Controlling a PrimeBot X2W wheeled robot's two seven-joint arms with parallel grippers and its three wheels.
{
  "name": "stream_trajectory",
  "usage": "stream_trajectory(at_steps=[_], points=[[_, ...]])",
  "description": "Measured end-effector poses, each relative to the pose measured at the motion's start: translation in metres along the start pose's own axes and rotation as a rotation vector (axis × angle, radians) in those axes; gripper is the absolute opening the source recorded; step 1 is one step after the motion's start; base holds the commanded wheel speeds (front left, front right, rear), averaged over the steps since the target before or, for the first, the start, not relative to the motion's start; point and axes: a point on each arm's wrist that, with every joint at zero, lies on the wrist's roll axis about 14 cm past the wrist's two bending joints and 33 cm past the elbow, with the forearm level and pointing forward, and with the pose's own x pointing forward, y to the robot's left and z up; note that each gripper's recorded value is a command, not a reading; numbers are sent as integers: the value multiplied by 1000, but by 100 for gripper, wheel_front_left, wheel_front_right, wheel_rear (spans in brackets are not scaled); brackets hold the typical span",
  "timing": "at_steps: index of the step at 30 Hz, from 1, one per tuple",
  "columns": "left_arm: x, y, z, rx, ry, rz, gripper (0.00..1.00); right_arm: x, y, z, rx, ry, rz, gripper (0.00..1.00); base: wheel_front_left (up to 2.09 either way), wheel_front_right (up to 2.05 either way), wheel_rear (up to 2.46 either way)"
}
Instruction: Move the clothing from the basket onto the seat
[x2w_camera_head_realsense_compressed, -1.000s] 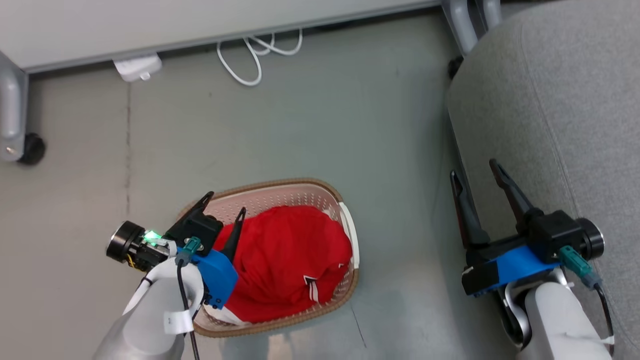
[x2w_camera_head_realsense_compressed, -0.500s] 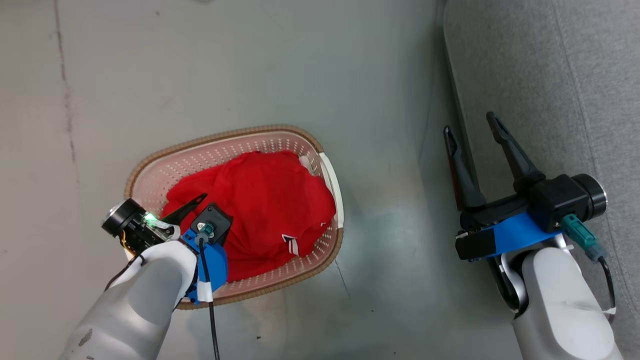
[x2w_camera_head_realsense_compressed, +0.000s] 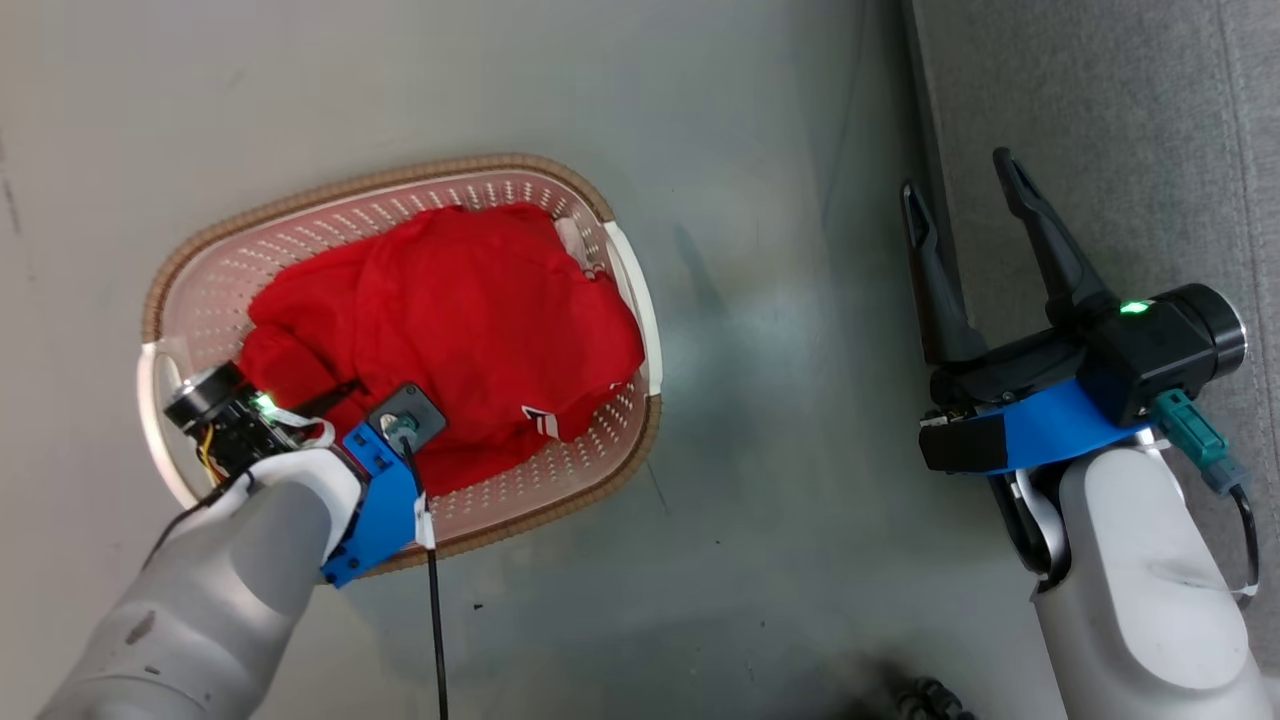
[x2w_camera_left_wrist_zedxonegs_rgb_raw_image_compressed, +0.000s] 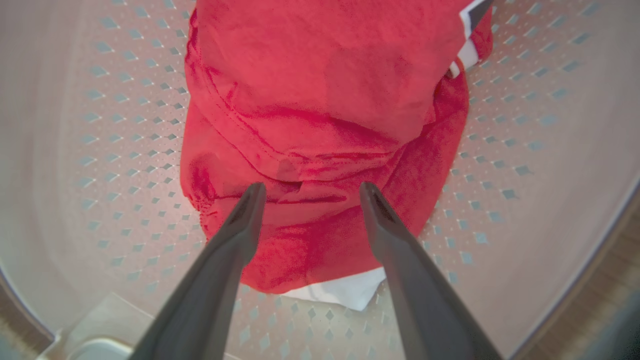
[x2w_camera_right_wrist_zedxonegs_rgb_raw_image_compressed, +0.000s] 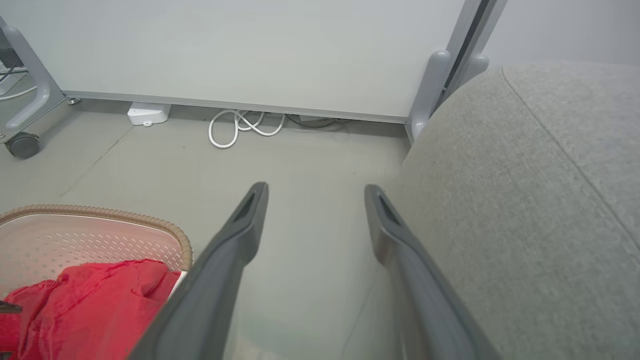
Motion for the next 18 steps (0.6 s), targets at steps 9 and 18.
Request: stream_trajectory(at_steps=[9,18], points=[[30,2,-27,14,118,-56,100,10,-7,-22,-17,28,-10,100,0,0,0],[56,10,-41,6,173,-82,100,15,-12,-42,-29,53,-20,100,0,0,0]])
